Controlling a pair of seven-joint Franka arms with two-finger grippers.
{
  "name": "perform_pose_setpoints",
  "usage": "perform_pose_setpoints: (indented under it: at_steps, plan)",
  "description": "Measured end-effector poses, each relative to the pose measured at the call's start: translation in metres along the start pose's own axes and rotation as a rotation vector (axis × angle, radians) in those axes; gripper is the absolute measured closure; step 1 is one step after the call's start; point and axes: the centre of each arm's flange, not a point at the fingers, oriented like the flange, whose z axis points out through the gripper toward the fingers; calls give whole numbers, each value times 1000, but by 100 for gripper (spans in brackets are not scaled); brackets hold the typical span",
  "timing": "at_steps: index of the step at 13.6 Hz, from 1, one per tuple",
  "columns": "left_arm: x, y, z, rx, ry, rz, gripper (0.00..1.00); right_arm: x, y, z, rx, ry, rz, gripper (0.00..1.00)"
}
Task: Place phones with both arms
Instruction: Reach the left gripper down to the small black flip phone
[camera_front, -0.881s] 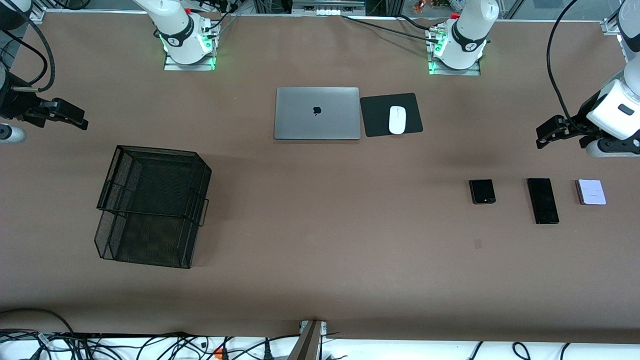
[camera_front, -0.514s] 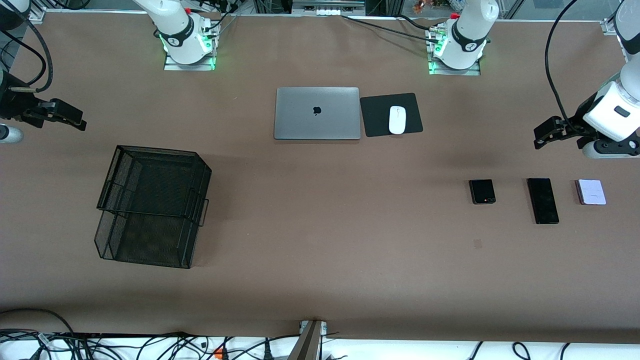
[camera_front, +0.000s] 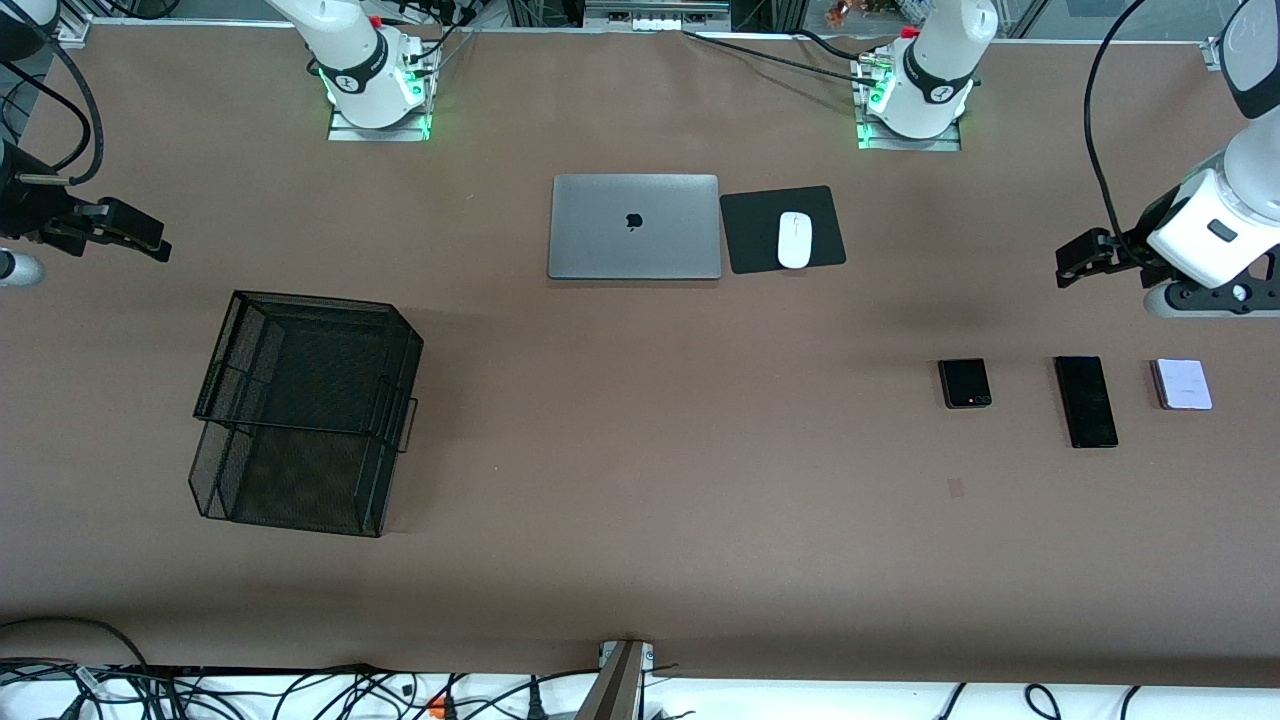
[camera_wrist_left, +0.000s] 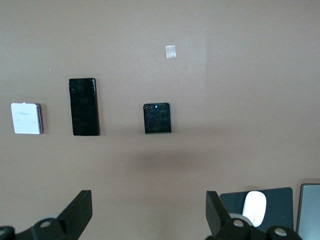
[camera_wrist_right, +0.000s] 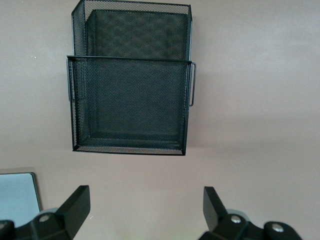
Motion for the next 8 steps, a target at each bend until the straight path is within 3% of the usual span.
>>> perform_pose_setpoints:
  at_steps: [4, 8]
  plan:
    - [24, -1, 12, 1, -44, 6, 0, 0, 0, 0, 0, 0, 0, 0]
    - [52, -16, 81, -2, -151, -4, 0, 0, 0, 0, 0, -1, 0, 0]
